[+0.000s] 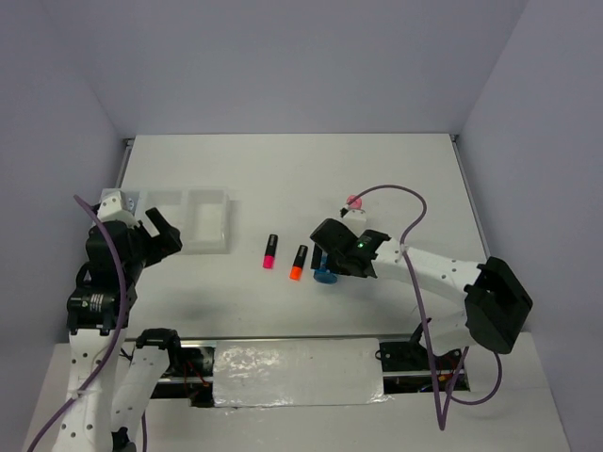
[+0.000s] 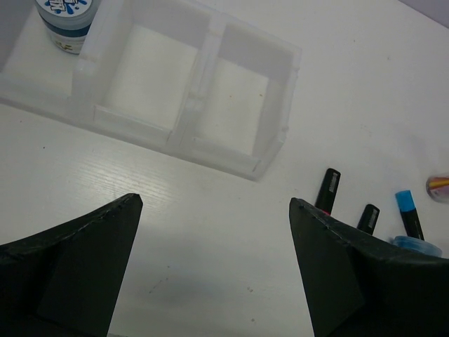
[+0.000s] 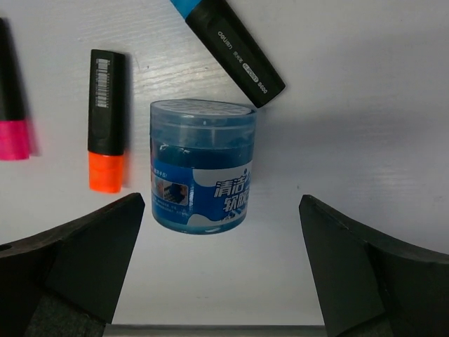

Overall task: Sort the stationery into containers
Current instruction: Pick up the stationery from the center of the board.

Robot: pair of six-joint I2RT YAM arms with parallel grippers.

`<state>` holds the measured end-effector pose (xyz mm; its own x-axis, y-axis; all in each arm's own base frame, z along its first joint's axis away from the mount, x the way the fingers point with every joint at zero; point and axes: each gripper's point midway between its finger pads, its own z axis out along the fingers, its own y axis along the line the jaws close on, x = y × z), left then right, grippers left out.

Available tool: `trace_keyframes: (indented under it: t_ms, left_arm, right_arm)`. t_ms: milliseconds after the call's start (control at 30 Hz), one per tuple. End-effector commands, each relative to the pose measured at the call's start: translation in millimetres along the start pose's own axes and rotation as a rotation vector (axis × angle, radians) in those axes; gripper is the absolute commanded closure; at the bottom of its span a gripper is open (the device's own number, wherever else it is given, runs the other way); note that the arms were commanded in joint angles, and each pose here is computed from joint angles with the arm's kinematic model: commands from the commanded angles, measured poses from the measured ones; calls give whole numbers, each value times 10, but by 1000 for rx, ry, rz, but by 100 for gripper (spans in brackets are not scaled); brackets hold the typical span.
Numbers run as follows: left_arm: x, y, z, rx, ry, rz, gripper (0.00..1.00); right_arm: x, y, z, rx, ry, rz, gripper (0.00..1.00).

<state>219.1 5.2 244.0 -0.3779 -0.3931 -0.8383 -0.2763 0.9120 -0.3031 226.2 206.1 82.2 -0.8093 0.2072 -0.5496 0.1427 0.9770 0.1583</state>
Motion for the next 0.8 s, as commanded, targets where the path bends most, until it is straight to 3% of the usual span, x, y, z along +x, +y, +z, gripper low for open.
trace_keyframes:
  t_ms: [0,267,600,767]
  left_arm:
    - [-79,-83,42,26,-25,9,1]
    - [-57,-135,45,50,-19,20,1]
    - [-55,-150,22,55,-24,21,1]
    - [-45,-158,31,58,-19,23,0]
  right_arm:
    - [-150,83,35,12,-90,96,0]
    - [-4,297,208,-47,-61,75,2]
    - [221,90,351,71,-37,38,4]
    - [300,3,430,77,-42,49,24]
